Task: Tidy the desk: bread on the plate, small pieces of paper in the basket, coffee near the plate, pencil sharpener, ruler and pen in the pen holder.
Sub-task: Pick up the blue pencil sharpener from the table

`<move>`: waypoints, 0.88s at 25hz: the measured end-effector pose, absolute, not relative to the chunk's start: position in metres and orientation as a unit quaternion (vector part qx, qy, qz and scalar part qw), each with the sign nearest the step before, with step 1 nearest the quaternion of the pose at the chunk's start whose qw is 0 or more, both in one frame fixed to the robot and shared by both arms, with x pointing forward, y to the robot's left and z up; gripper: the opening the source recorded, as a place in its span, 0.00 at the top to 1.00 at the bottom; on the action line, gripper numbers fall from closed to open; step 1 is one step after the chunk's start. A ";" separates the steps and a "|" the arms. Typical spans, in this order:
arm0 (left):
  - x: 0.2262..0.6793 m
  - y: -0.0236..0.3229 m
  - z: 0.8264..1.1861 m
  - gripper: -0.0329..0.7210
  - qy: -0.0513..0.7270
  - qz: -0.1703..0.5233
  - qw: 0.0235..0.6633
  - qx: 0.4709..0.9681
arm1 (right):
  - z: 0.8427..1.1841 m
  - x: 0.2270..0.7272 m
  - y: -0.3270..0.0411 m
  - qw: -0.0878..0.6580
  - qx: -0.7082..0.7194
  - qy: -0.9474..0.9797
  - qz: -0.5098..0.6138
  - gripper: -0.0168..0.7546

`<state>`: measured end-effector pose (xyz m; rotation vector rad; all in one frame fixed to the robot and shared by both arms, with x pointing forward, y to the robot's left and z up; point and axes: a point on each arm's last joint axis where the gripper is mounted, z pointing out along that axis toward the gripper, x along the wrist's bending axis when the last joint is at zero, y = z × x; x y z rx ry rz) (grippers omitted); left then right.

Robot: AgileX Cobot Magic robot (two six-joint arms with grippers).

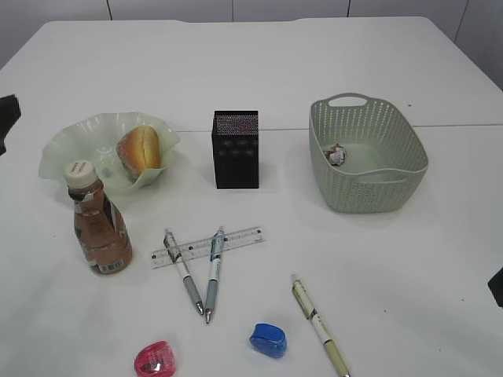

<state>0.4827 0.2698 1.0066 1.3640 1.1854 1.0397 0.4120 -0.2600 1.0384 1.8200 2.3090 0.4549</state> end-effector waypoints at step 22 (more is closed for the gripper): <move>0.408 0.270 1.054 0.36 0.696 0.079 0.198 0.686 | 1.052 0.417 -0.256 0.085 0.614 0.762 0.186 0.40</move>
